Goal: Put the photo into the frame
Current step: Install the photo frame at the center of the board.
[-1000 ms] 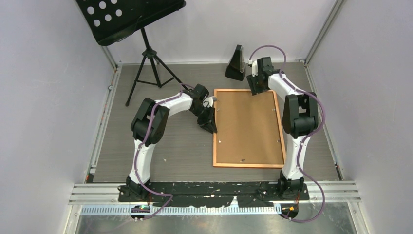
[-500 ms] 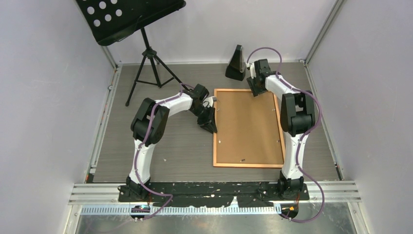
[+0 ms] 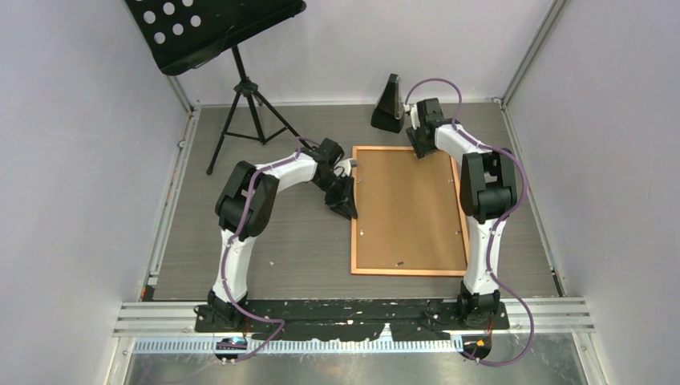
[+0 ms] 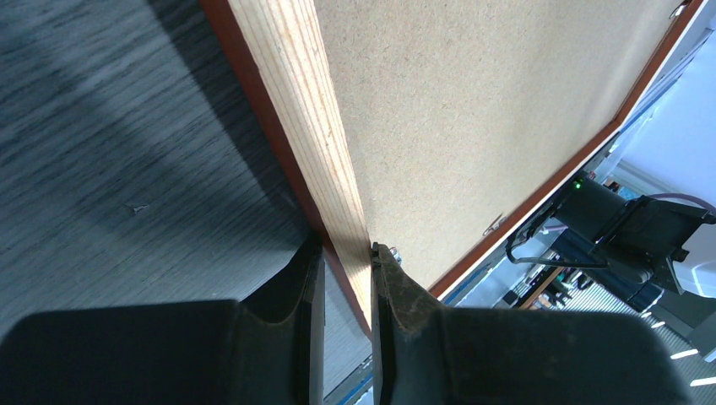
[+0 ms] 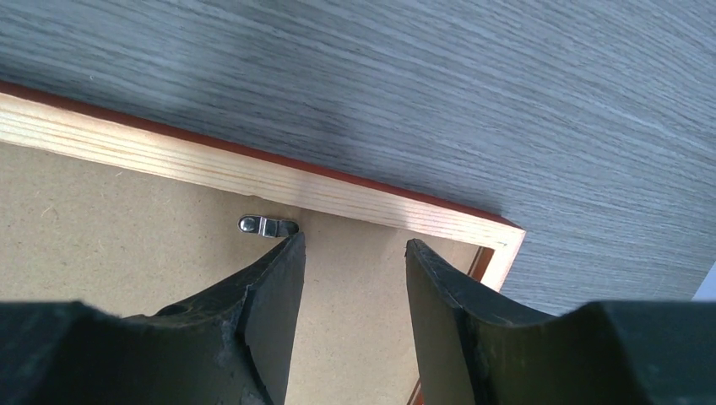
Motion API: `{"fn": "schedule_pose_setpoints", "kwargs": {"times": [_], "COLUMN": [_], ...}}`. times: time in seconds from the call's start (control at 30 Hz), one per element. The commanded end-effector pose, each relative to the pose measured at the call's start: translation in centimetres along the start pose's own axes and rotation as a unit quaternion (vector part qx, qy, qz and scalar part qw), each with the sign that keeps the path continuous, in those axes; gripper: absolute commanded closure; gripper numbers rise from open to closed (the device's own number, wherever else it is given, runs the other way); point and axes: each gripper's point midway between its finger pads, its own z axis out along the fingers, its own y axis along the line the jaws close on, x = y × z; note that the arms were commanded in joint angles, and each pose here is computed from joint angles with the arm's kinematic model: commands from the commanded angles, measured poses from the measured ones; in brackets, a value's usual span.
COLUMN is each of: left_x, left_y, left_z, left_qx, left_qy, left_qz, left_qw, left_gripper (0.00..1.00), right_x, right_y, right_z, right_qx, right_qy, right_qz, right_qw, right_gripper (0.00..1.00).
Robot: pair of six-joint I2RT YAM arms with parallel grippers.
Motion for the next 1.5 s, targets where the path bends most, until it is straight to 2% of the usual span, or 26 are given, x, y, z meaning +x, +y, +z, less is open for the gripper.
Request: {"fn": "schedule_pose_setpoints", "kwargs": {"times": [0.0, 1.47], "left_x": [1.8, 1.9], "left_y": [1.5, 1.5], "left_z": [1.5, 1.7], "left_qx": [-0.013, -0.008], "left_qy": [0.038, 0.044], "left_qz": [0.002, -0.001], "left_qw": [0.999, 0.999], "left_gripper": [1.00, 1.00], "right_x": [-1.3, -3.8], "right_y": [-0.1, 3.9], "right_z": [0.5, 0.9], "right_qx": [0.012, -0.050], "right_qy": [-0.017, -0.044], "right_qz": [0.000, -0.001], "right_qw": [1.000, 0.998], "right_gripper": [0.47, 0.47]}}
